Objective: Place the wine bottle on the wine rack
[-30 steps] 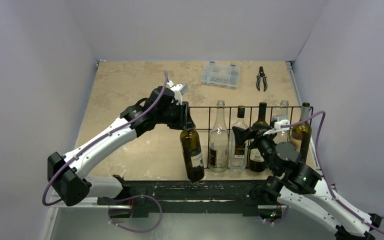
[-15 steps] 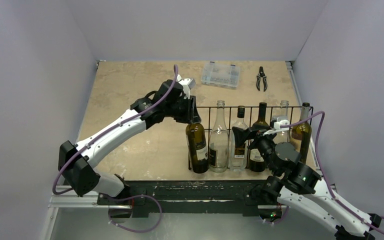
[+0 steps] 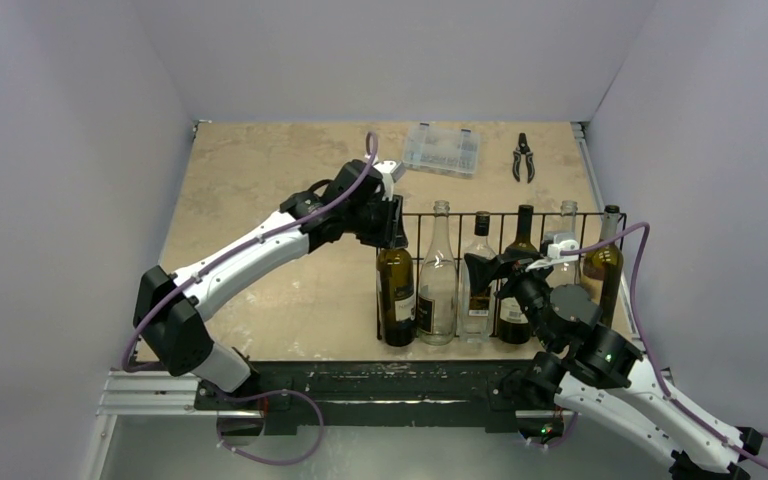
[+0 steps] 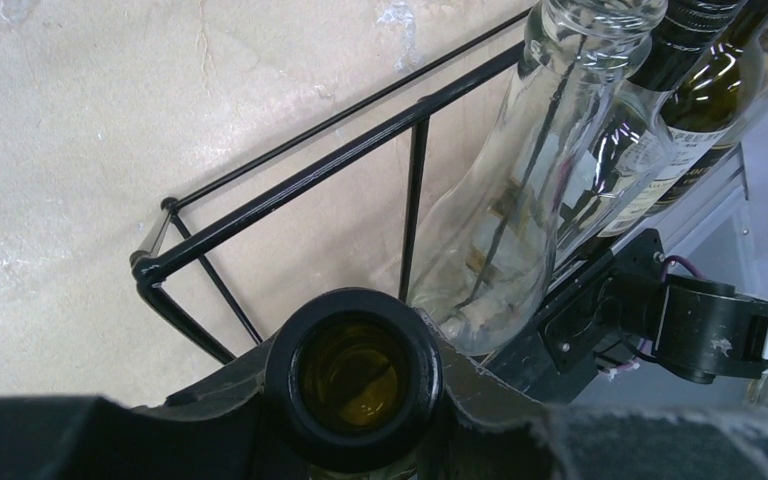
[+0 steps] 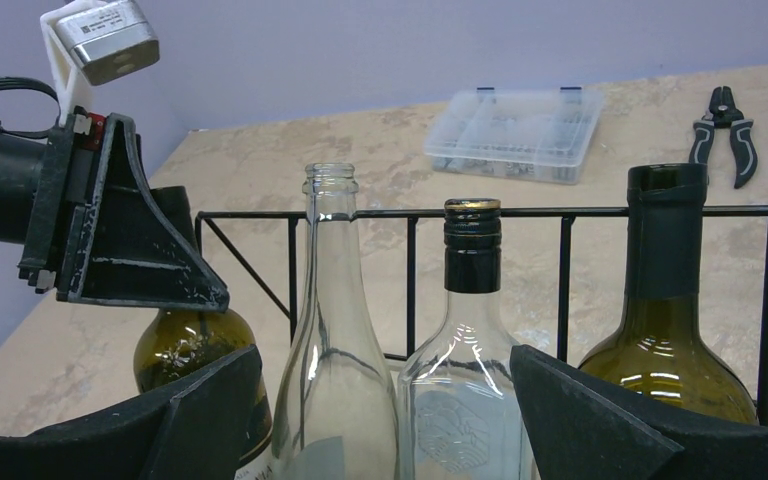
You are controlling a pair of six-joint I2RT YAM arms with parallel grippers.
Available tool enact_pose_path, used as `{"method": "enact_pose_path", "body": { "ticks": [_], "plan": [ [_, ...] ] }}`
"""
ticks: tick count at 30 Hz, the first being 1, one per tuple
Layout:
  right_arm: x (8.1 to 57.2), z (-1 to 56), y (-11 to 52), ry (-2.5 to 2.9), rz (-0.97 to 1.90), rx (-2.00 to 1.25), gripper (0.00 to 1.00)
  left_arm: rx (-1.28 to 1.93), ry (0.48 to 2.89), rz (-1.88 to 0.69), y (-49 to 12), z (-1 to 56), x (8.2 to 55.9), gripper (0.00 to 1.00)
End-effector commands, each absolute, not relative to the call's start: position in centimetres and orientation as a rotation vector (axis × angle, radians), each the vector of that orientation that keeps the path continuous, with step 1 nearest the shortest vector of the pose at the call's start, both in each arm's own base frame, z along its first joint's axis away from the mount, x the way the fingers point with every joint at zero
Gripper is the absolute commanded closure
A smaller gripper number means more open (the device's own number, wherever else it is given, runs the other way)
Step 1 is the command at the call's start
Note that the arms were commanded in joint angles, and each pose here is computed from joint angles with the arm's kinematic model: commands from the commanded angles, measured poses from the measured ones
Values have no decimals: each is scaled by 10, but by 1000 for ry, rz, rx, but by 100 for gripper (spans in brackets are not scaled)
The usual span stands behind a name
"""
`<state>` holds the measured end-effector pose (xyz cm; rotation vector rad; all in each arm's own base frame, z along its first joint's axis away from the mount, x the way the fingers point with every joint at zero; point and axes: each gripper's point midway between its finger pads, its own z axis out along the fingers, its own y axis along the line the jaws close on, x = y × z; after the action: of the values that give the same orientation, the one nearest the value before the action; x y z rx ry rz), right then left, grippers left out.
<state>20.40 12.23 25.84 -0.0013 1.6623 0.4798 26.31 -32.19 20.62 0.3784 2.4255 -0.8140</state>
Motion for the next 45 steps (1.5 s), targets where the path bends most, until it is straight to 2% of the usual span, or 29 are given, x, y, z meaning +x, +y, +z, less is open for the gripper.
{"method": "enact_pose_path", "body": {
  "ticks": [1,8,13,32,45],
  "plan": [
    [206,264,120,1637,477,11,1,405,2310,-878,-337,243,271,100],
    [206,264,120,1639,476,11,1,403,2346,-848,-340,231,273,100],
    [206,264,120,1639,476,11,1,405,2383,-859,-346,221,273,95],
    [205,265,119,1632,480,15,1,401,2398,-834,-345,207,275,48],
    [205,264,120,1637,477,11,1,387,2366,-826,-335,222,271,28]
  ]
}}
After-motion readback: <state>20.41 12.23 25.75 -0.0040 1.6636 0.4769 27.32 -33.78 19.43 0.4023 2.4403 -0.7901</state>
